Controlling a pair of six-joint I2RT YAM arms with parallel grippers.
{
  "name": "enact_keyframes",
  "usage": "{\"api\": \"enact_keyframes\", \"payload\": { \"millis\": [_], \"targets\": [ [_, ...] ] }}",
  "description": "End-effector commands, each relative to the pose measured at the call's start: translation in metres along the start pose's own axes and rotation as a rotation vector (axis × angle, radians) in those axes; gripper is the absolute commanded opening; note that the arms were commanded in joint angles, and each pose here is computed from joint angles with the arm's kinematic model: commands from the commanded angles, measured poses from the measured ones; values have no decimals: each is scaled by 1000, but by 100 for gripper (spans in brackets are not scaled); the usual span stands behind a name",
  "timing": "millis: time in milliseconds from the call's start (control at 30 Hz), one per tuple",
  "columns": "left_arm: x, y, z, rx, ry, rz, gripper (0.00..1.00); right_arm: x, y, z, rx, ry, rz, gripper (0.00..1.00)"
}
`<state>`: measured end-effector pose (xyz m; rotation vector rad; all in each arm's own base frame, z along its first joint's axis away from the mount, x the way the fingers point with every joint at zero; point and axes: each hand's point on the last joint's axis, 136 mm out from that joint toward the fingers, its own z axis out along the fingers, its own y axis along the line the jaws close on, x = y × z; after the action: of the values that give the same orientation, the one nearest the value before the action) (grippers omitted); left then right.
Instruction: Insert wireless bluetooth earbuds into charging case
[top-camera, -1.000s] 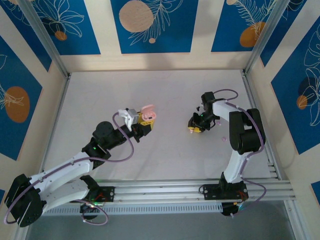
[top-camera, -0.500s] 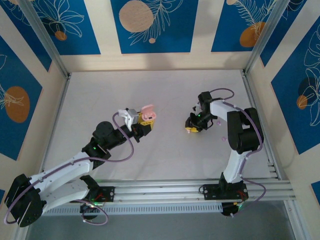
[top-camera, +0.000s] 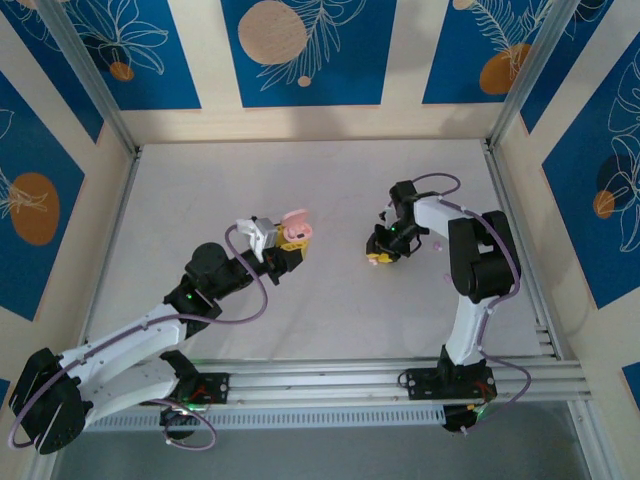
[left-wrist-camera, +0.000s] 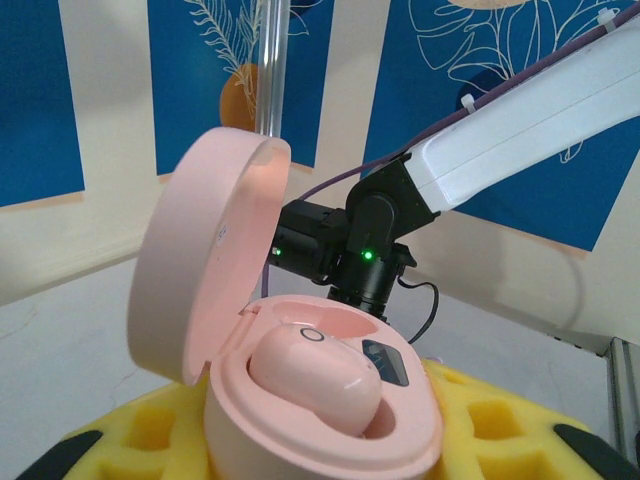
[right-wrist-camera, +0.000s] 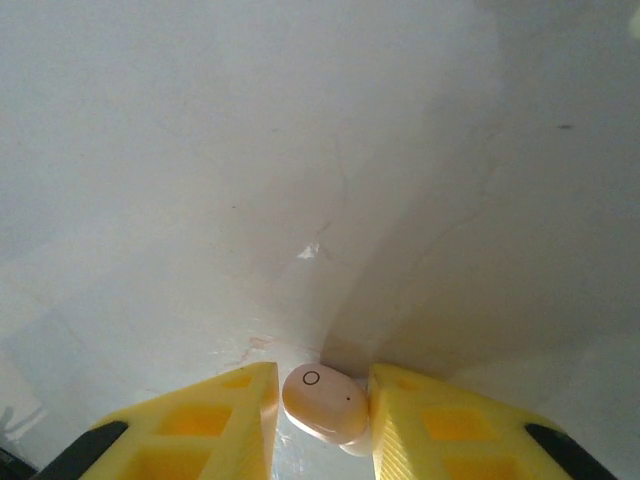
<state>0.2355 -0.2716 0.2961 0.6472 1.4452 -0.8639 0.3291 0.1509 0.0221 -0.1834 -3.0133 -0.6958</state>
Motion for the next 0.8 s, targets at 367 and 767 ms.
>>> {"api": "enact_keyframes", "payload": {
  "millis": [367, 767],
  "targets": [
    [-10, -5, -2, 8, -29, -8, 26, 29, 14, 7, 2, 80, -13, 31],
    [-9, -5, -2, 9, -29, -13, 26, 52, 31, 0, -34, 76, -25, 32]
  ]
}}
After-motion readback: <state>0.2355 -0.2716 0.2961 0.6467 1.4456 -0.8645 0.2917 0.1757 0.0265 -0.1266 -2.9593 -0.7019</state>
